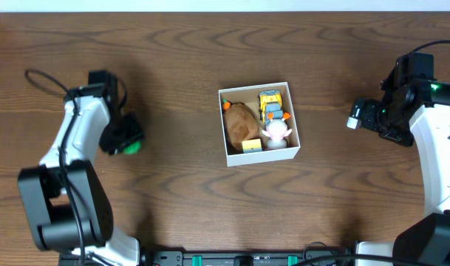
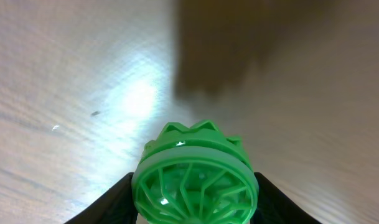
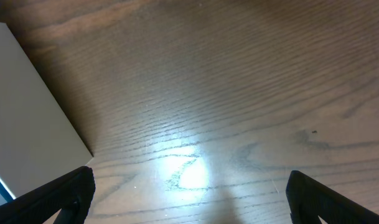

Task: Pack container
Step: 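Lower the green toy into the box corner and release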

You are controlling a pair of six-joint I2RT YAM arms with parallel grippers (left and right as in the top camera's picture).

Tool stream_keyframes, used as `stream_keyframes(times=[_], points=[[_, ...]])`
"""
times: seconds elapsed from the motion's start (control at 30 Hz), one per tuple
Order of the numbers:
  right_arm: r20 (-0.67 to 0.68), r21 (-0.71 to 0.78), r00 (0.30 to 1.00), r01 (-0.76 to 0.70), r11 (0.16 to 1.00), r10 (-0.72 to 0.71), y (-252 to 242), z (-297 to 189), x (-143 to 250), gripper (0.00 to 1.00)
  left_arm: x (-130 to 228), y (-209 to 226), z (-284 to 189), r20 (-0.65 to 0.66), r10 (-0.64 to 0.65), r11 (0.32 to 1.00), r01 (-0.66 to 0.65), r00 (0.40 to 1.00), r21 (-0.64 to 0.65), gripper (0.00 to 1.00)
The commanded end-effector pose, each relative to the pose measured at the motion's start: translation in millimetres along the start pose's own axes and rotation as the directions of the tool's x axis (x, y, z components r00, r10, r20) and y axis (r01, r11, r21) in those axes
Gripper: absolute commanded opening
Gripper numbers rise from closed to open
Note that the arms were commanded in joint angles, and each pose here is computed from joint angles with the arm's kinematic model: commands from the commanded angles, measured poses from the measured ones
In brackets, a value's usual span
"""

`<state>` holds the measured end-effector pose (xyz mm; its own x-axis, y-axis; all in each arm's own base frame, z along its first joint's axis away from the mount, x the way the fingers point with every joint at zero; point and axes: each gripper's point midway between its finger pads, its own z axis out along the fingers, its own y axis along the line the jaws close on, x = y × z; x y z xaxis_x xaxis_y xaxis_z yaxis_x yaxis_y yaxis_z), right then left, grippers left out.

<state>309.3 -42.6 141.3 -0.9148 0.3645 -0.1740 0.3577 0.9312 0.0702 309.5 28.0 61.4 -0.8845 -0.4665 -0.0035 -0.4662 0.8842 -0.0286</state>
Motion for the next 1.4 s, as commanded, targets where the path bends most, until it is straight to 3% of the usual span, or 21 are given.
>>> stream_keyframes(times=[0.0, 0.2, 0.33, 0.43, 0.57, 0.77, 0.8, 0.87, 0.93, 1.0, 1.03, 1.27, 1.37], points=[[-0.012, 0.0, 1.0, 0.005, 1.0, -0.005, -2, 3, 1, 0.99, -5, -50, -57, 0.151, 0.118, 0.987, -0.132, 0.981, 0.088, 0.14], [-0.011, 0.0, 1.0, 0.005, 1.0, -0.005, -2, 3, 1, 0.99, 37, -146, -112, 0.337, 0.362, 0.887, -0.432, 0.869, 0.163, 0.14], [-0.011, 0.0, 1.0, 0.005, 1.0, -0.005, -2, 3, 1, 0.99, 72, -202, -118, 0.425, 0.522, 0.763, -0.628, 0.74, 0.156, 0.14], [-0.011, 0.0, 1.0, 0.005, 1.0, -0.005, -2, 3, 1, 0.99, 86, -226, -111, 0.453, 0.581, 0.718, -0.688, 0.676, 0.107, 0.14], [-0.011, 0.0, 1.0, 0.005, 1.0, -0.005, -2, 3, 1, 0.99, 104, -249, -86, 0.42, 0.639, 0.674, -0.732, 0.645, 0.097, 0.14], [-0.011, 0.0, 1.0, 0.005, 1.0, -0.005, -2, 3, 1, 0.99, 121, -244, -49, 0.298, 0.701, 0.663, -0.746, 0.648, 0.063, 0.15], [-0.011, 0.0, 1.0, 0.005, 1.0, -0.005, -2, 3, 1, 0.99, 123, -243, -47, 0.288, 0.705, 0.662, -0.747, 0.648, 0.062, 0.22], [-0.01, 0.0, 1.0, 0.005, 1.0, -0.005, -2, 3, 0, 0.99, 125, -243, -47, 0.28, 0.708, 0.658, -0.749, 0.649, 0.073, 0.48], [-0.009, 0.0, 1.0, 0.005, 1.0, -0.005, -2, 3, 0, 0.99, 126, -243, -48, 0.282, 0.707, 0.658, -0.749, 0.648, 0.073, 0.58], [-0.009, 0.0, 1.0, 0.005, 1.0, -0.005, -2, 3, 0, 0.99, 126, -243, -50, 0.287, 0.706, 0.658, -0.75, 0.648, 0.075, 0.88], [-0.01, 0.0, 1.0, 0.005, 1.0, -0.005, -2, 3, 0, 0.99, 125, -243, -52, 0.293, 0.704, 0.657, -0.75, 0.647, 0.077, 0.98], [-0.01, 0.0, 1.0, 0.005, 1.0, -0.005, -2, 3, 1, 0.99, 121, -240, -75, 0.347, 0.68, 0.663, -0.744, 0.646, 0.086, 0.98], [-0.011, -0.001, 1.0, 0.012, 1.0, -0.012, -1, 3, 1, 0.99, 103, -228, -97, 0.41, 0.619, 0.714, -0.698, 0.67, 0.061, 0.98]])
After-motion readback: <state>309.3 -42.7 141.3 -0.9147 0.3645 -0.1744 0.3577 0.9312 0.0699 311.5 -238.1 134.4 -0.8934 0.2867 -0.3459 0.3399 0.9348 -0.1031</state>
